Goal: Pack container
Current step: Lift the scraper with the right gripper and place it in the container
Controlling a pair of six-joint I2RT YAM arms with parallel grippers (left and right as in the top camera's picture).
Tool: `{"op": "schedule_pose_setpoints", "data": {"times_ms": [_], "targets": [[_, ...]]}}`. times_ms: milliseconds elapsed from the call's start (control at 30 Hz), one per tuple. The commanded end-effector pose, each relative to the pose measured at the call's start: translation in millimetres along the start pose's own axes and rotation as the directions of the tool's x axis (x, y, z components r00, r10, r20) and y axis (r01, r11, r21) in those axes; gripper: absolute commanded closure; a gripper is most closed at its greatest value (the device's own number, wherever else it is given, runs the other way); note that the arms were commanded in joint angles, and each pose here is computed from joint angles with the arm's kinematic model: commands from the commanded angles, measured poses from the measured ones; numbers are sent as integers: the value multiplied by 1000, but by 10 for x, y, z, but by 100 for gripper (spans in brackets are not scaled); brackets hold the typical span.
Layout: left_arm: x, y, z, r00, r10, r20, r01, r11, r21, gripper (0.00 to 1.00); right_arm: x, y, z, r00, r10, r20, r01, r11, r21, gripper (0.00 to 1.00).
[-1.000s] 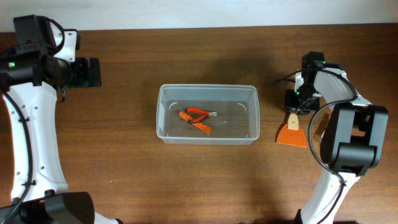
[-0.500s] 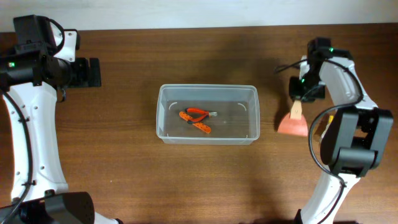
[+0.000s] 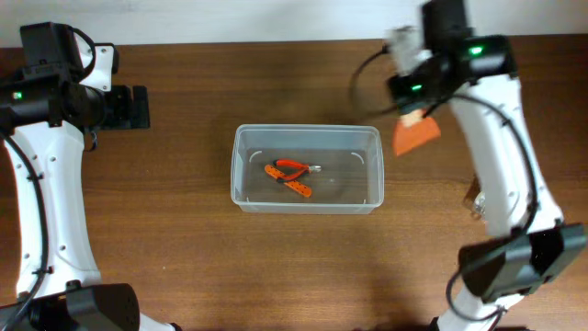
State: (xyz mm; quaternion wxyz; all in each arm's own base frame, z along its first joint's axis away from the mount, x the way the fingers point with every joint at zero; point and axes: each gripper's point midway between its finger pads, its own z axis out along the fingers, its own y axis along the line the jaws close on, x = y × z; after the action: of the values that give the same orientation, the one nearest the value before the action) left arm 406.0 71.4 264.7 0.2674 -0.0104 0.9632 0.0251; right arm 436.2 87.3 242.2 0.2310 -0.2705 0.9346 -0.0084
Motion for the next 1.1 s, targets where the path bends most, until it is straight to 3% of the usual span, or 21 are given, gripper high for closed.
{"op": "schedule_pose_setpoints", "data": {"times_ms": [0, 133, 233, 533, 733, 867, 933, 1067], "targets": [[14, -5, 16, 1000, -15, -6, 16, 1000, 10, 1, -170, 621, -215, 925, -373, 70, 378, 924, -64, 96], [14, -4, 16, 1000, -16, -6, 16, 1000, 10, 1, -130, 1213, -65, 802, -593, 75, 596, 786, -162, 96], [14, -5, 16, 1000, -15, -6, 16, 1000, 10, 1, -114, 1503, 223, 773, -631, 66, 627, 743, -236, 96], [12, -5, 16, 1000, -15, -5, 15, 1000, 10, 1, 193, 1746, 1075, 773, -634, -41, 557, 708, -434, 93], [10, -5, 16, 1000, -15, -4, 15, 1000, 10, 1, 356, 1827, 1381, 765, -638, -91, 522, 696, -494, 89], [4, -4, 16, 1000, -15, -2, 15, 1000, 10, 1, 367, 1827, 1353, 770, -630, -99, 510, 702, -497, 53], [-5, -2, 16, 1000, -15, 2, 15, 1000, 9, 1, 368, 1814, 1301, 773, -627, -102, 506, 705, -497, 48], [-25, 3, 16, 1000, -15, 10, 15, 1000, 7, 1, 176, 1561, 1035, 841, -523, -139, 443, 813, -378, 44]]}}
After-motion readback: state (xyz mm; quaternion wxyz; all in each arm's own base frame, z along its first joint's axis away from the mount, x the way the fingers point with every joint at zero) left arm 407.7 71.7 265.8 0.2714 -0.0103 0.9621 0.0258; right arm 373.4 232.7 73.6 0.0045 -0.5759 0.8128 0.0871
